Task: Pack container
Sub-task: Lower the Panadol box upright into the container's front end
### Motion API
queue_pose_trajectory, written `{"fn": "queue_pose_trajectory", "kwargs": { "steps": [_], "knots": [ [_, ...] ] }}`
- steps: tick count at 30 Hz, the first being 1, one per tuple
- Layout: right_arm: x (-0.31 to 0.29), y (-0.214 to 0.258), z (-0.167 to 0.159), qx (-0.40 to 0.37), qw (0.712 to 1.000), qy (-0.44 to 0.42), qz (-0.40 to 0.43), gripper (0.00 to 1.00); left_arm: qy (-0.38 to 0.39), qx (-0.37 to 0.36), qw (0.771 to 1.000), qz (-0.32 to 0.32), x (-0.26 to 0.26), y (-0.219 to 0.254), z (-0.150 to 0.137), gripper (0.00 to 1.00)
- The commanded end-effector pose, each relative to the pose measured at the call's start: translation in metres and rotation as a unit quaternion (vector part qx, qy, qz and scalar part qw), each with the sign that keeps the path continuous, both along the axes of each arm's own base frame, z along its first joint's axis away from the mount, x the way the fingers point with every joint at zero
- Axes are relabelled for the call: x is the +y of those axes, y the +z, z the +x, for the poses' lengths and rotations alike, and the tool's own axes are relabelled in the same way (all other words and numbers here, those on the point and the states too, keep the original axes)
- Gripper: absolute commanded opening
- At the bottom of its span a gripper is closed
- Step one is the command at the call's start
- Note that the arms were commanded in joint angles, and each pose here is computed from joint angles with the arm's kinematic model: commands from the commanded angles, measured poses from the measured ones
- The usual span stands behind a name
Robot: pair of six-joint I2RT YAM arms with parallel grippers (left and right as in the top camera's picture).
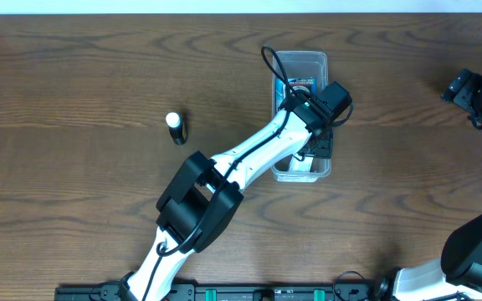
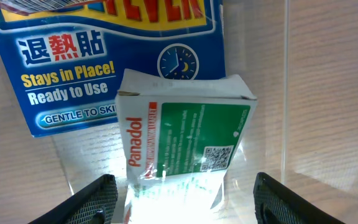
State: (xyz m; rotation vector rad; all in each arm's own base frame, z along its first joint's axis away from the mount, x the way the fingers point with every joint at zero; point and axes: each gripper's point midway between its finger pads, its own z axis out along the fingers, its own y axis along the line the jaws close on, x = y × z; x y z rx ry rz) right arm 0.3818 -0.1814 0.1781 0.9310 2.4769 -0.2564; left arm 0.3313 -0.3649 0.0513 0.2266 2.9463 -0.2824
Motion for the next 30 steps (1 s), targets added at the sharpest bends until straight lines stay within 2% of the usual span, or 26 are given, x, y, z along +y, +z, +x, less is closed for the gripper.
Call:
{"fn": "queue_pose_trajectory", "kwargs": {
  "steps": [1,3,6,8,30],
  "knots": [
    [-0.003,-0.005,-0.002,0.010,1.000,0.000,-0.003,0.99,-0.005,0.005,1.000,-0.002,-0.002,-0.003,-0.002,0.71],
    [-0.003,-0.005,-0.002,0.010,1.000,0.000,-0.003,0.99,-0.006,0.007,1.000,-0.008,-0.004,-0.002,-0.003,0.70],
    [-0.003,-0.005,-0.002,0.010,1.000,0.000,-0.003,0.99,-0.009,0.016,1.000,-0.013,-0.006,-0.002,-0.006,0.58],
    [-0.003,-0.005,-0.002,0.010,1.000,0.000,-0.003,0.99,-0.008,0.023,1.000,-0.012,-0.005,-0.003,-0.009,0.54],
    [-0.003,-0.005,-0.002,0.010,1.000,0.000,-0.003,0.99,0.029,0.042,0.998,-0.021,-0.003,-0.003,-0.010,0.53]
  ]
}}
